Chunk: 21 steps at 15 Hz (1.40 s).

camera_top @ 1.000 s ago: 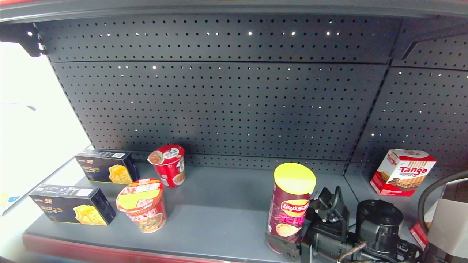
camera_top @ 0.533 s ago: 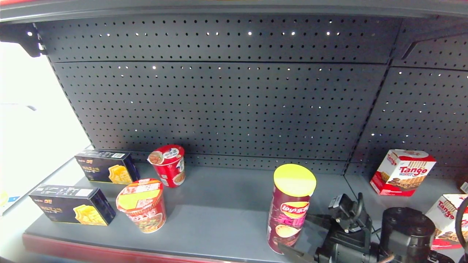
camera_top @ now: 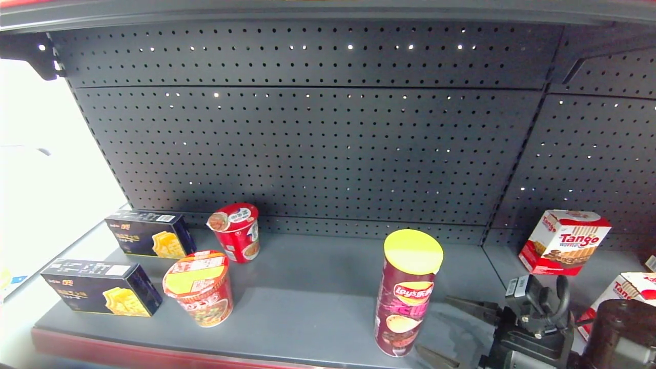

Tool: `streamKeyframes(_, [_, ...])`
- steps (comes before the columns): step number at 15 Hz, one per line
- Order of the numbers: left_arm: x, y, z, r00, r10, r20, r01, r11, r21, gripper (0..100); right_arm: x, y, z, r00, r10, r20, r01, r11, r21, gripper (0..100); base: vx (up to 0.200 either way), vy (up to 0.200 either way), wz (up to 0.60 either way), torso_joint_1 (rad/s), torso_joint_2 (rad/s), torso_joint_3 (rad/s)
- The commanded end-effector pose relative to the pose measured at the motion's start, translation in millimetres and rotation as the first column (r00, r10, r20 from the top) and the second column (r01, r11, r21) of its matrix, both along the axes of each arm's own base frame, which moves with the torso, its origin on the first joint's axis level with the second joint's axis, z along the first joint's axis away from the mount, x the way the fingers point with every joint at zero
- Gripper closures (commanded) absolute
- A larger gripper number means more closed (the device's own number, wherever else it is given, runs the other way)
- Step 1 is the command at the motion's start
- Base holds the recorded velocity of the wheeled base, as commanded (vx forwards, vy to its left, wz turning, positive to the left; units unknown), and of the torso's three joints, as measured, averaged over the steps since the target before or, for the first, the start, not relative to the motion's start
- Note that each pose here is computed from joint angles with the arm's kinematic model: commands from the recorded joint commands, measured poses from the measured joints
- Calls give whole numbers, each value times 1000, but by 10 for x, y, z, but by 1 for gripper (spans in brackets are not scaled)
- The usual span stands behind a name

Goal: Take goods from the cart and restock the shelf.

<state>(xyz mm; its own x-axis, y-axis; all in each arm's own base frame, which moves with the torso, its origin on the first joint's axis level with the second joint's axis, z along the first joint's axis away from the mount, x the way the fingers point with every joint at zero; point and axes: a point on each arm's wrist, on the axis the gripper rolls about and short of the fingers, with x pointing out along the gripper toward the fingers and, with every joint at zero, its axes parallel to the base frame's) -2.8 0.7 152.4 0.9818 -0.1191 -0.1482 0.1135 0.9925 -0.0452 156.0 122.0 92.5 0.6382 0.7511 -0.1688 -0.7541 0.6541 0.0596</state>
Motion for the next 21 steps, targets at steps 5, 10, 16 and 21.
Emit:
streamKeyframes(5, [-18, 5, 13, 1000, 10, 15, -10, 1000, 0, 100, -74, -93, 199, 995, -58, 86, 53, 997, 58, 0, 0, 0, 0, 0, 0, 0])
streamKeyframes(10, [-19, 5, 17, 1000, 10, 17, -10, 1000, 0, 100, -132, -182, 344, 984, -98, 152, 82, 991, 104, 0, 0, 0, 0, 0, 0, 0])
streamKeyframes(16, [-31, 10, -5, 999, 25, 20, -25, 1000, 1, 100, -232, -369, 542, 952, -163, 259, 130, 981, 141, 0, 0, 0, 0, 0, 0, 0])
streamKeyframes(21, [-40, 13, 43, 999, 31, 39, -31, 1000, 0, 100, -389, -547, 612, 935, -208, 286, 182, 977, 113, 0, 0, 0, 0, 0, 0, 0])
